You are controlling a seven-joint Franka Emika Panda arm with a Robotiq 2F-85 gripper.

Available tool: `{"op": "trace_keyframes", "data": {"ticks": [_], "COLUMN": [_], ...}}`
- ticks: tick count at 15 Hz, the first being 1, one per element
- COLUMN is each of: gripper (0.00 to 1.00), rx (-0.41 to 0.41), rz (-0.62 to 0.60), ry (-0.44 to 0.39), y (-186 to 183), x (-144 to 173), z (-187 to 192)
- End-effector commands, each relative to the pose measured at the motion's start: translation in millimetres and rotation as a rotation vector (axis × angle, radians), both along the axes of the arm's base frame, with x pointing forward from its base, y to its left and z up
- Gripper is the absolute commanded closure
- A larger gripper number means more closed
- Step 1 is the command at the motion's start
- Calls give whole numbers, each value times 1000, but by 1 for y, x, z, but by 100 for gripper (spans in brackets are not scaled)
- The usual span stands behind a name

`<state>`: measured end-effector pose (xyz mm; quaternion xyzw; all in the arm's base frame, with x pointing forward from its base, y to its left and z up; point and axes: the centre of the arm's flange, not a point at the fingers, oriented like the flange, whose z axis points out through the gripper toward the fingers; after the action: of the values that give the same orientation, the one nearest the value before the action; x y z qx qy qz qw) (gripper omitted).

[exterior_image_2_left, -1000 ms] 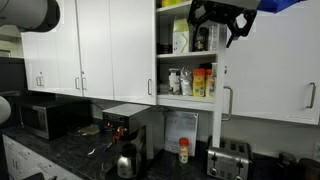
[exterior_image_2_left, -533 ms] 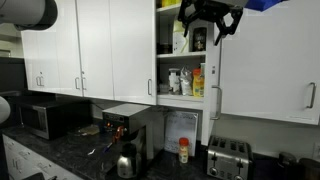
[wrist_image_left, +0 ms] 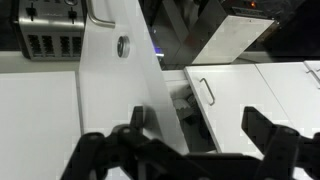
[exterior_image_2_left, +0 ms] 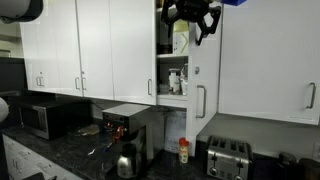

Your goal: Close the right cabinet door

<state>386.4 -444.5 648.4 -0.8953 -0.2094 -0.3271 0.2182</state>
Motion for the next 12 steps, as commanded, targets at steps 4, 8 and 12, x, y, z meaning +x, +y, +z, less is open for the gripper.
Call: {"op": "trace_keyframes", "data": {"ticks": [4, 8, 12], "gripper": [0, 0, 0], "rx": [-29, -26, -27], "rz": [37, 2, -5], "ry": [8, -24, -45], "y": [59, 85, 109], "x": [-19, -19, -19], "z": [-23, -36, -46]}}
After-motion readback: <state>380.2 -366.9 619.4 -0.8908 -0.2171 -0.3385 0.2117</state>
